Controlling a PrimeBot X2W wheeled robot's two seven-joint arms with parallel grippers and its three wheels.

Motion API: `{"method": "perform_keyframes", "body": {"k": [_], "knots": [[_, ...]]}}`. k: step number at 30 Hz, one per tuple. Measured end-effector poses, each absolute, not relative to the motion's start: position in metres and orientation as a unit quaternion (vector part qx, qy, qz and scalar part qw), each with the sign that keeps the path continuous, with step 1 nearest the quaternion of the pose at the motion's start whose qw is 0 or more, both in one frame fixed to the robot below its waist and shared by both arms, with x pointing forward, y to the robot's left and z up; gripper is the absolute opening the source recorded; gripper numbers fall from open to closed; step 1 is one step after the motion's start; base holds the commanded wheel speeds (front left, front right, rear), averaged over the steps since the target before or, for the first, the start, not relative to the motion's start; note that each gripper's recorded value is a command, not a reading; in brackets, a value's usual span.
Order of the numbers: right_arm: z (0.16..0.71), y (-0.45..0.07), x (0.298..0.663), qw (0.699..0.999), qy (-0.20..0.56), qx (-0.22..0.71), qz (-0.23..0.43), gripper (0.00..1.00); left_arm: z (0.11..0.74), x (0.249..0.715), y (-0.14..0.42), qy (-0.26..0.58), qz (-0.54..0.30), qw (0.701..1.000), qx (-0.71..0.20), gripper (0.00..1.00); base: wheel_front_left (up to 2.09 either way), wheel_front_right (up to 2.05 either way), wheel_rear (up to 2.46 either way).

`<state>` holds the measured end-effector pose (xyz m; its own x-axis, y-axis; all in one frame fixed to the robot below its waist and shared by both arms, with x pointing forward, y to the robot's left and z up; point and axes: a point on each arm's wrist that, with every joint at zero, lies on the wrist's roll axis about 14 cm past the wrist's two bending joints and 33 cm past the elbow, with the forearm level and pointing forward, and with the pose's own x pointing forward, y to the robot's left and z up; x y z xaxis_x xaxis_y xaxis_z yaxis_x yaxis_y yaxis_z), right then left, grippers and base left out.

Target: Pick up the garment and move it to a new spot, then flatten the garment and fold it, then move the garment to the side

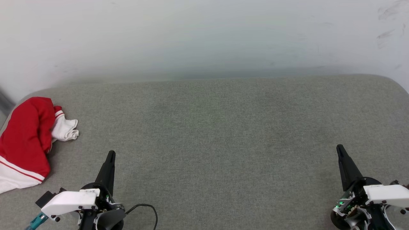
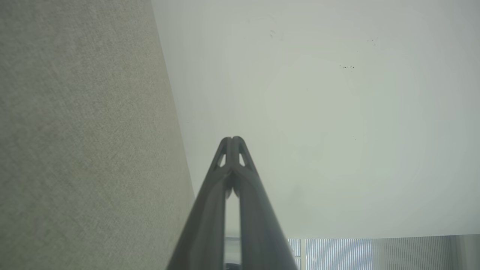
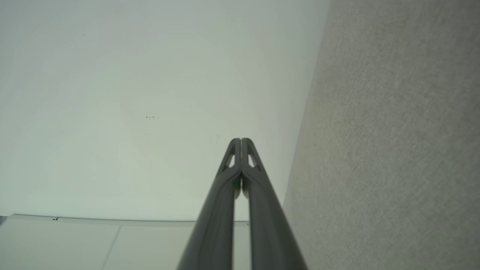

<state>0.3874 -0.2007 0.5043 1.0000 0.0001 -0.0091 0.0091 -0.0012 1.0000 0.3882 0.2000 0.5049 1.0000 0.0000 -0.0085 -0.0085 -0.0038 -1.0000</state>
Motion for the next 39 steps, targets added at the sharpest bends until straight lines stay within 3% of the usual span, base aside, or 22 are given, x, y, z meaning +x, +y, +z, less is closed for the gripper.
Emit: {"method": "perform_keyframes", "body": {"k": [39], "knots": [[0.5043,-0.2007,0.3874,0.707,0.003,0.708,-0.003,0.0,0.5049,0.3882,0.2,0.003,0.003,0.706,-0.708,0.0,0.0,0.0,0.0]]}}
